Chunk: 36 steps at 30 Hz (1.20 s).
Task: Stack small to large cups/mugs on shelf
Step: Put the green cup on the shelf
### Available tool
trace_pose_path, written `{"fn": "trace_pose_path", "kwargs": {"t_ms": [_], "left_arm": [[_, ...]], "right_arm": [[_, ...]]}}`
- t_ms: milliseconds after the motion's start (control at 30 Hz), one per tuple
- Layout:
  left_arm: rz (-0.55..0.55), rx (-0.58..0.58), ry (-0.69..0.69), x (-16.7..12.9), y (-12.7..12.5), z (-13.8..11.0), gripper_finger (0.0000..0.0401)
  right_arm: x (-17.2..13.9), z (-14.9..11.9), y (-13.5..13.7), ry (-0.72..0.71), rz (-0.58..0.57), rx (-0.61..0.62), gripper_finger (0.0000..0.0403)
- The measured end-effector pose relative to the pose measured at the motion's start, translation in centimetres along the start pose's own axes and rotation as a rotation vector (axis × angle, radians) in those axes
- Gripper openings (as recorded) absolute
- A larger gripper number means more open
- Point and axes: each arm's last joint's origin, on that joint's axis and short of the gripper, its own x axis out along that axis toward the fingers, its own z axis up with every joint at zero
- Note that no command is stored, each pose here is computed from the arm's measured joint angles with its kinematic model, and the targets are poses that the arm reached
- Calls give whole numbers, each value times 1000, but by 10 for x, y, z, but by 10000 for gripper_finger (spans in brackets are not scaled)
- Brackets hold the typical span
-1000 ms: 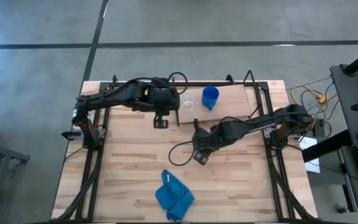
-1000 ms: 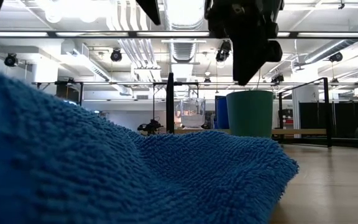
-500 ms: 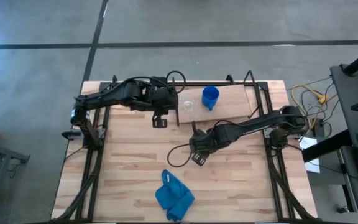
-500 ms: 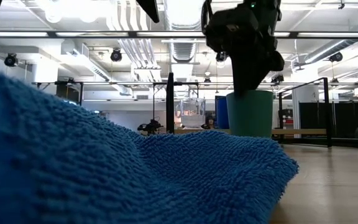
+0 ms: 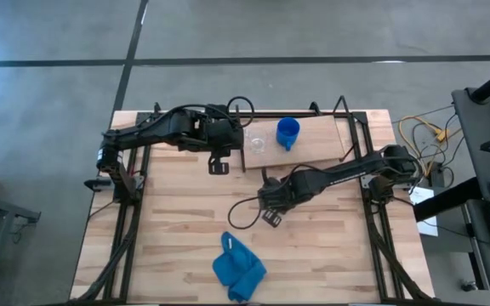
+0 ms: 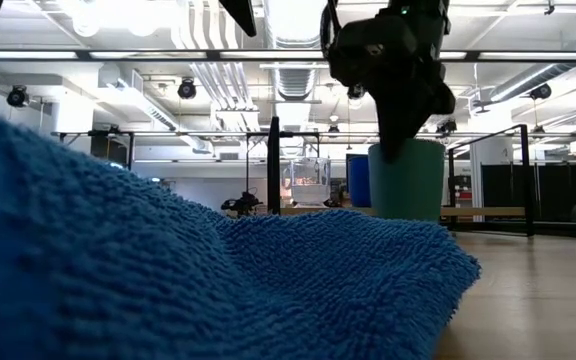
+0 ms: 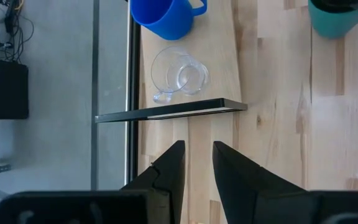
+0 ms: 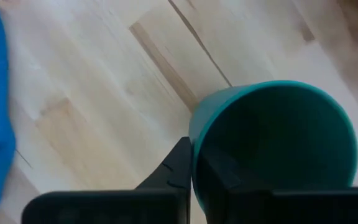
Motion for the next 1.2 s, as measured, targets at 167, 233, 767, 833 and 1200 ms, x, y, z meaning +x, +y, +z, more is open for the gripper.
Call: {"fn": "trace_pose_path", "kwargs": {"t_ms": [167, 233, 767, 833, 1200], "left_arm": [[0, 0, 0, 0, 0, 0, 68], [0, 0, 0, 0, 0, 0, 68], [-1, 1, 4, 1, 0, 0, 68], [0, -1, 1, 0, 0, -1, 68], [2, -8, -13, -6, 2, -3, 68]], "right_arm": [[-19, -1, -4, 70, -75, -14, 10], [-30, -1, -6, 95, -103, -18, 10], [-97, 6, -26, 117, -211, -12, 9], [-102, 4, -35, 94, -220, 5, 9], [-130, -10, -112, -42, -277, 197, 9]]}}
